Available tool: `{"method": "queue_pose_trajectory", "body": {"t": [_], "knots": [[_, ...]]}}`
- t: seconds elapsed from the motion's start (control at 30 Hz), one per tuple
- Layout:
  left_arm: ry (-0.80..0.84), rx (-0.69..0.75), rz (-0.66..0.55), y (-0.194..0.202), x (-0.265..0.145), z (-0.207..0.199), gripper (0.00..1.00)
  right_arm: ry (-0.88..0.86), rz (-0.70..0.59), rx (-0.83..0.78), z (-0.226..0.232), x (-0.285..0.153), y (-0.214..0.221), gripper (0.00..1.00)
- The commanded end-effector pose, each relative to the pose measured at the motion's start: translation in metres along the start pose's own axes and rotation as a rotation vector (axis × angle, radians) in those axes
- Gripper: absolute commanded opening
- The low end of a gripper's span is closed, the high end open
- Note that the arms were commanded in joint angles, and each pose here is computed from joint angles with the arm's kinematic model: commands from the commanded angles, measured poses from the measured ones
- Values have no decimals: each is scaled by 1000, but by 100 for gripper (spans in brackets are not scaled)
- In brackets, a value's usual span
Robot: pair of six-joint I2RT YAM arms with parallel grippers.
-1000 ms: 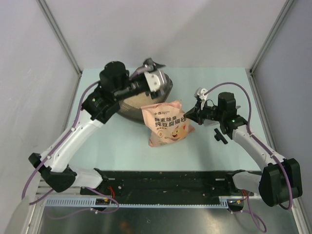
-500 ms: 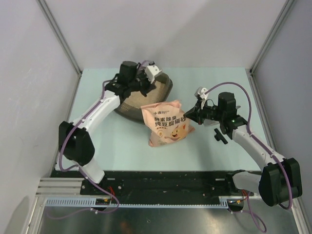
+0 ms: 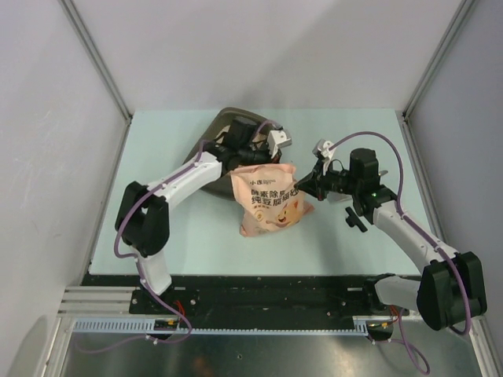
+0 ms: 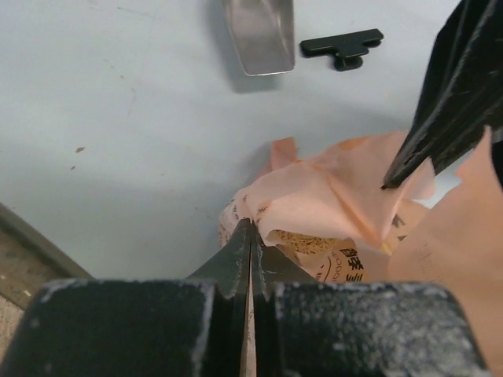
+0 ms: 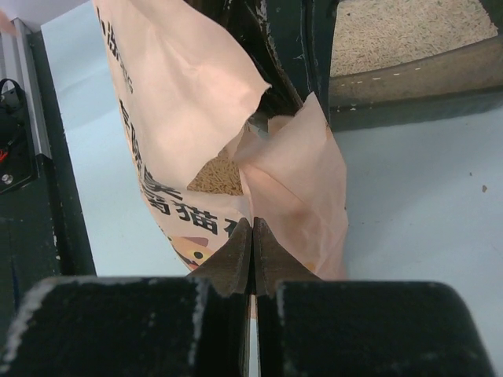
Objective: Fill the litter box with clean litter
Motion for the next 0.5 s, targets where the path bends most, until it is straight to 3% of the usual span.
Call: {"method": "queue_pose_trajectory", "body": {"t": [0.0,0.47], "knots": [[112,-9,-70,-28,-2,-27,0,-43,-24,-6,6,3,-7,0],[274,-81,-69,-30,8,-55,0,-30,-46,-110,-17,-1,-3,2]]}}
Point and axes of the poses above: each gripper's point midway between its finger pads, its own x axis out along the fingers, its own z axis along the line the jaws close on, y = z × x, the point moved 2 cm from there along -x, back along the fingers, and after that the axes turned 7 degrees about -x, right-handed, at the moved point
